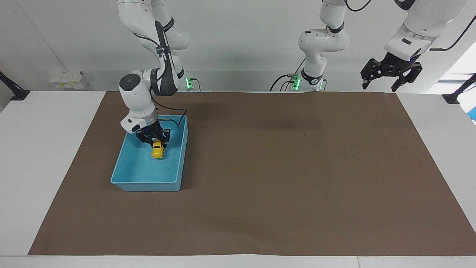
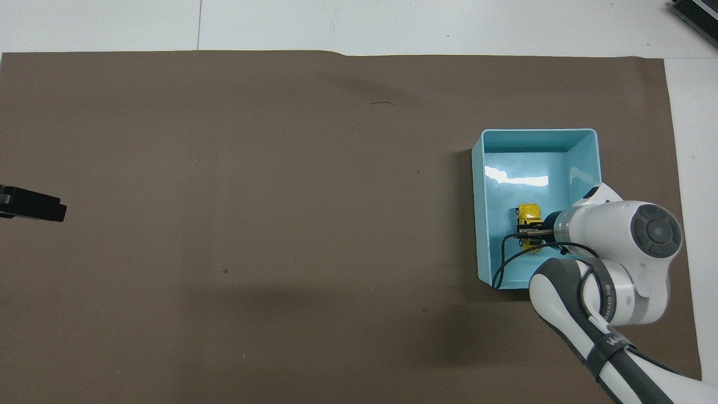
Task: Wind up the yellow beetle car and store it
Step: 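Lower the car into the bin and open the right gripper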
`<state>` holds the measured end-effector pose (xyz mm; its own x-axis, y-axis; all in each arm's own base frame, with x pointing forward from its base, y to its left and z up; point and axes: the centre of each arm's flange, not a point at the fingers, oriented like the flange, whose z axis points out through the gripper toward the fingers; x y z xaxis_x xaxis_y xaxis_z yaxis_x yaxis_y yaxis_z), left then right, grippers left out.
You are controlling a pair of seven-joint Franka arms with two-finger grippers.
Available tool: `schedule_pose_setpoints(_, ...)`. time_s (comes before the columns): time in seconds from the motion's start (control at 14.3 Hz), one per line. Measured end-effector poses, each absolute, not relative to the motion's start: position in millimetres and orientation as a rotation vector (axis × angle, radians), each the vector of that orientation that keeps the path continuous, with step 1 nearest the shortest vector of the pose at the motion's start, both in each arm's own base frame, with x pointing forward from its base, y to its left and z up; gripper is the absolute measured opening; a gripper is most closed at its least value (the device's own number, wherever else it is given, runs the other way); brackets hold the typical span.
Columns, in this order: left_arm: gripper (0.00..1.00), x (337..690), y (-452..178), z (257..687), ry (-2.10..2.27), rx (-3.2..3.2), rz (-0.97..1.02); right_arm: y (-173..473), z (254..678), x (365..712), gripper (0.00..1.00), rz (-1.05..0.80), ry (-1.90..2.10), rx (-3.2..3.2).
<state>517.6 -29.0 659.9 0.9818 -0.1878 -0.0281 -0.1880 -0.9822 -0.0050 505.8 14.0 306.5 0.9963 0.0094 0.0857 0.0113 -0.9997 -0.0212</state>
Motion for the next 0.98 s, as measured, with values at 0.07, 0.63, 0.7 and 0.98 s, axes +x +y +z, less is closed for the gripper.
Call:
schedule_pose_setpoints(0.07, 1.0, 517.6, -29.0, 659.9, 0.296, -3.12, 0.043, 14.0, 305.4, 505.8, 0.55, -0.131, -0.016, -3.117)
schedule_pose_setpoints(0.63, 1.0, 517.6, -29.0, 659.9, 0.296, -3.12, 0.043, 18.1, 345.0, 525.8, 1.0, -0.112, -0.023, -3.115)
schedule_pose_setpoints(0.7, 1.0, 517.6, -29.0, 659.9, 0.296, -3.12, 0.043, 18.6, 360.7, 532.2, 1.0, -0.095, -0.024, -3.115)
schedule_pose_setpoints(0.98, 1.0, 517.6, -29.0, 659.9, 0.296, -3.12, 0.043, 17.7, 402.5, 549.3, 1.0, -0.1, -0.026, -3.116)
